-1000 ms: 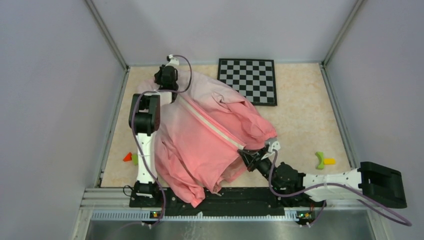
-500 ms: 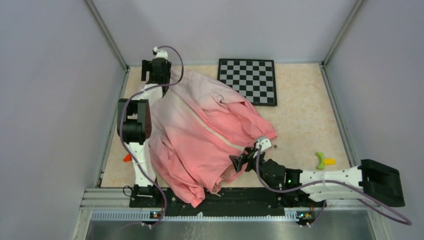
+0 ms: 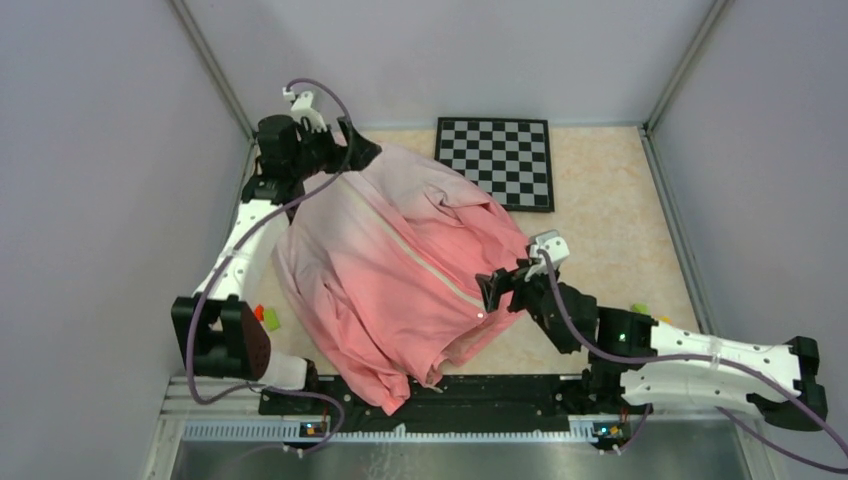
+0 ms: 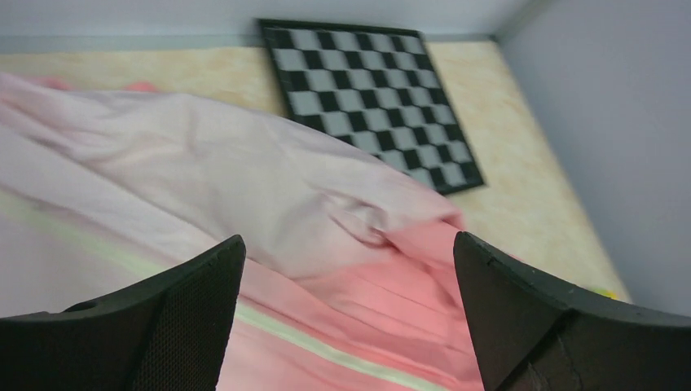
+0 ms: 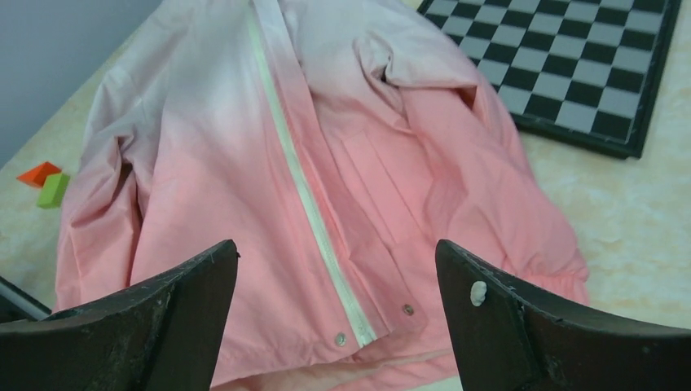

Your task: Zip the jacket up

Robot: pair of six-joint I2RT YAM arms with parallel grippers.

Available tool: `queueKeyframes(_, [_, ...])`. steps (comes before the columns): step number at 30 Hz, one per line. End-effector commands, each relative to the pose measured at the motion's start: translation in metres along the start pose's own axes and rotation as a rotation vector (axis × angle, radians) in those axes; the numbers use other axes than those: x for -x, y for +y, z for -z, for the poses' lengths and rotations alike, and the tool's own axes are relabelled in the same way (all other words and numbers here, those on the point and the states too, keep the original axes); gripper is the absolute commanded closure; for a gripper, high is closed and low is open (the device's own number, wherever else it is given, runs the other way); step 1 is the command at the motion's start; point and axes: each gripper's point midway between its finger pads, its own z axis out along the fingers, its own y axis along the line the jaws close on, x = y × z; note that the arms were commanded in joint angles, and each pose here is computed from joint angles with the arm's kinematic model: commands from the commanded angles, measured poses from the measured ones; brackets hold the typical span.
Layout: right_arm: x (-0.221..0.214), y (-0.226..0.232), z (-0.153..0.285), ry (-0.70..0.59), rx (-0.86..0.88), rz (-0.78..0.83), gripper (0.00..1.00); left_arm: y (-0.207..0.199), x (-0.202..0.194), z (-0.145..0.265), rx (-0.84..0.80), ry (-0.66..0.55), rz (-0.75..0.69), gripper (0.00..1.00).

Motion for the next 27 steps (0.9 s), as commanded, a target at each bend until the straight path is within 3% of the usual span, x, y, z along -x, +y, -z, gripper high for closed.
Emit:
queueKeyframes(1, [0.065, -0.004, 0.007, -0.039, -0.072, 0.110, 0.11, -0.096, 0.001, 0.063, -0.410, 0.042, 0.037, 0.01])
queueKeyframes(7, [0.163, 0.010, 0.014, -0.127, -0.129, 0.167, 0.10, -0.163, 0.043, 0.157, -0.568, -0.154, -0.154, 0.01])
queueKeyframes(16, [0.279, 0.015, 0.041, -0.343, -0.128, 0.183, 0.09, -0.235, 0.107, 0.290, -0.591, -0.534, -0.460, 0.01])
queueKeyframes(21, [0.316, 0.007, 0.057, -0.426, -0.158, 0.169, 0.09, -0.250, 0.125, 0.326, -0.557, -0.643, -0.536, 0.01])
queueKeyframes(27, [0.335, -0.002, 0.068, -0.480, -0.185, 0.133, 0.08, -0.252, 0.128, 0.328, -0.546, -0.658, -0.557, 0.01])
